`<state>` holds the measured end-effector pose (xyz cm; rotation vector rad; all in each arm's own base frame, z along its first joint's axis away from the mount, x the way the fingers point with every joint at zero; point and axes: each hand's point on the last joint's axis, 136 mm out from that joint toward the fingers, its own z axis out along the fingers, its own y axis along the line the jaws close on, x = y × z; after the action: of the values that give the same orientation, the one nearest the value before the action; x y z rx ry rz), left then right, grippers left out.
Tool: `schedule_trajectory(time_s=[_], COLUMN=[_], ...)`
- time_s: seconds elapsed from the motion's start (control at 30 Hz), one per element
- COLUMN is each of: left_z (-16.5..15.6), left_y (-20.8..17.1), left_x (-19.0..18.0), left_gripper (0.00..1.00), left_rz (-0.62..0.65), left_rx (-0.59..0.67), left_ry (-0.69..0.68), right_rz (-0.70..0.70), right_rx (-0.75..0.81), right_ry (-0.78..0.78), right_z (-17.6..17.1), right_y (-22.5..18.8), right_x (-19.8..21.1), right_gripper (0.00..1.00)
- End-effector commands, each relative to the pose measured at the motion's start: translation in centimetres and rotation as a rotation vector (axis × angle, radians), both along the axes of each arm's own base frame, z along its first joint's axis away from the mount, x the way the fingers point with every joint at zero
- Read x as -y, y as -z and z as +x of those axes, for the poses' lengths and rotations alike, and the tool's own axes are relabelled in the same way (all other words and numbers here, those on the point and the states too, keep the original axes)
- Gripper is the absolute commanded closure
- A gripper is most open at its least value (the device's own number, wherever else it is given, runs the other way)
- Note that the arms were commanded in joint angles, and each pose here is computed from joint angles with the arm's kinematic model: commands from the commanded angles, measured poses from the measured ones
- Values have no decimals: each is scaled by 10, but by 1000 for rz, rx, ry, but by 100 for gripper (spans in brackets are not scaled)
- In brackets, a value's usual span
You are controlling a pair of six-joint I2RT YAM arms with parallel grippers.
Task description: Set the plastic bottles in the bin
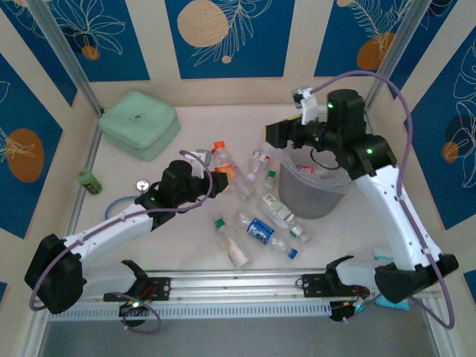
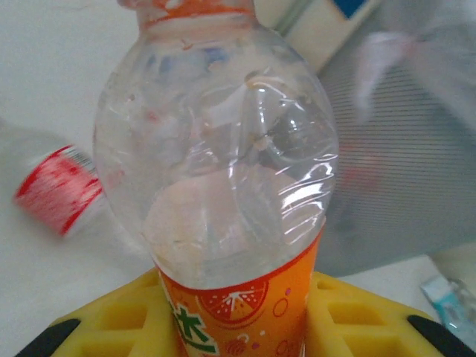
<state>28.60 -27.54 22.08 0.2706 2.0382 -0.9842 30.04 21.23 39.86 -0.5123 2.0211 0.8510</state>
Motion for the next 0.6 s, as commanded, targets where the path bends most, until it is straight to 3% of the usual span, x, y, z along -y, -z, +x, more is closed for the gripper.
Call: schedule_trajectory(time_s=[0.0, 0.13, 0.27, 0.37, 0.57], left_z=[-15, -25, -31, -32, -26], left_y=[-42, -56, -62, -69, -71], left_x=[24, 33, 37, 37, 38], left_gripper=[80, 81, 82, 82, 83], left_rz=[-97, -150, -178, -188, -183], left_rx=[111, 144, 168, 189, 193], left_ry=[176, 247, 278, 281, 263], right_rz=[-41, -43, -2, -15, -2], right_rx=[-111, -149, -175, -209, -298], right_ry=[-95, -139, -196, -213, -280], right_z=[-4, 5, 9, 10, 2], right_y=[27, 39, 45, 55, 72], right_x=[-25, -46, -66, -75, -88], right_gripper=[23, 10, 6, 6, 17])
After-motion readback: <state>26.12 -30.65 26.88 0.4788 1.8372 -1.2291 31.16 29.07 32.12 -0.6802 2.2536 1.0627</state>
